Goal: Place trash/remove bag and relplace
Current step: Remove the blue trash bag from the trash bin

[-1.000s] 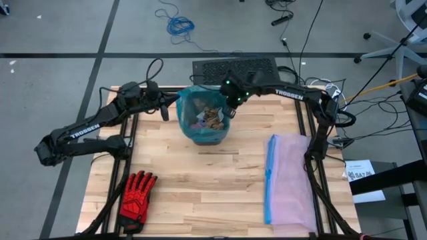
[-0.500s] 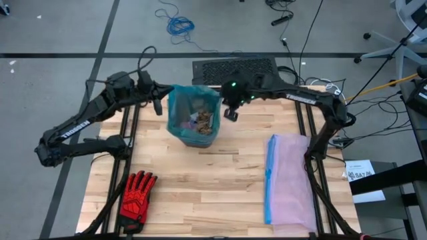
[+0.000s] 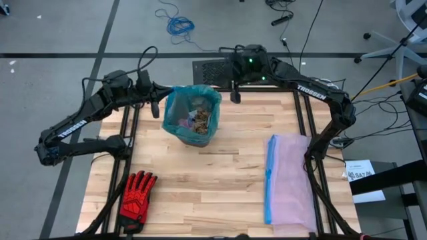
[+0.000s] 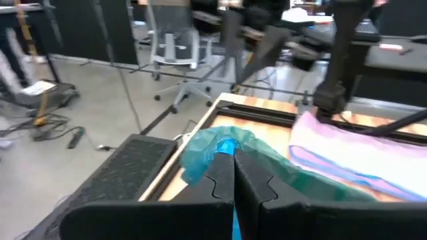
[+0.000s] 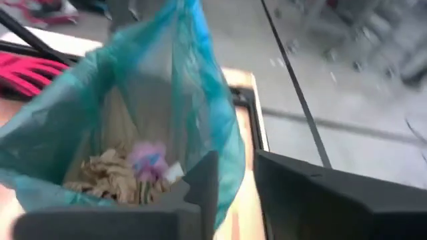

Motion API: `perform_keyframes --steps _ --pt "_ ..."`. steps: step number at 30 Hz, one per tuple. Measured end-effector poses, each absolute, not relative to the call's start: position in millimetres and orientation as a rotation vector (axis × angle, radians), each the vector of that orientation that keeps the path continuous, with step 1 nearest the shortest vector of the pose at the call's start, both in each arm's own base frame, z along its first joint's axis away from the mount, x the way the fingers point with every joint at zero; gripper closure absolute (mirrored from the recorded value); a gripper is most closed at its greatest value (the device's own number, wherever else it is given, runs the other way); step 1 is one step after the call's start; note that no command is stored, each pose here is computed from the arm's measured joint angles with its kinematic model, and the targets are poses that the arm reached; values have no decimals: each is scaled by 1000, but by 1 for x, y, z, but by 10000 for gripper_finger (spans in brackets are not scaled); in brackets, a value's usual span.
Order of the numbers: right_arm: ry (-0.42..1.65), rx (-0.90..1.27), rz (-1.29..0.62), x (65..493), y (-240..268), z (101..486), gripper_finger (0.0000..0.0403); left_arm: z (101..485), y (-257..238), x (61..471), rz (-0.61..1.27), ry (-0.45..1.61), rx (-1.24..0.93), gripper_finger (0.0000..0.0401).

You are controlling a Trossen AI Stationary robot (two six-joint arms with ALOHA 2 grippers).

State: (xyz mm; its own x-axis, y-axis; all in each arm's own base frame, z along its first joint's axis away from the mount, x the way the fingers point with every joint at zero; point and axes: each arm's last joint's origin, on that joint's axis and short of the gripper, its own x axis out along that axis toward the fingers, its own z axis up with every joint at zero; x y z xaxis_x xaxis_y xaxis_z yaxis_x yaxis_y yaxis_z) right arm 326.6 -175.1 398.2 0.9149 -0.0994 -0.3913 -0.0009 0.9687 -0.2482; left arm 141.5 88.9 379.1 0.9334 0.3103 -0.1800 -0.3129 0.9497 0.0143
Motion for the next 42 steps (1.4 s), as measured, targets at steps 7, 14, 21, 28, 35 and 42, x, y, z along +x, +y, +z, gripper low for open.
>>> perform_keyframes --steps 7,14,21,28,35,42 --pt "292 -183 6 326 -231 382 263 378 85 145 255 187 -20 401" --pt "360 109 23 330 -270 336 262 378 83 147 239 185 -17 401" --pt "361 220 182 351 -258 319 286 376 85 150 240 198 -24 401" --pt "357 174 239 367 -237 319 320 374 88 154 241 210 -30 401" --pt "418 60 146 380 -219 315 396 373 88 155 244 214 -32 401" --pt "459 -49 163 410 -160 314 403 373 89 155 281 218 -27 401"
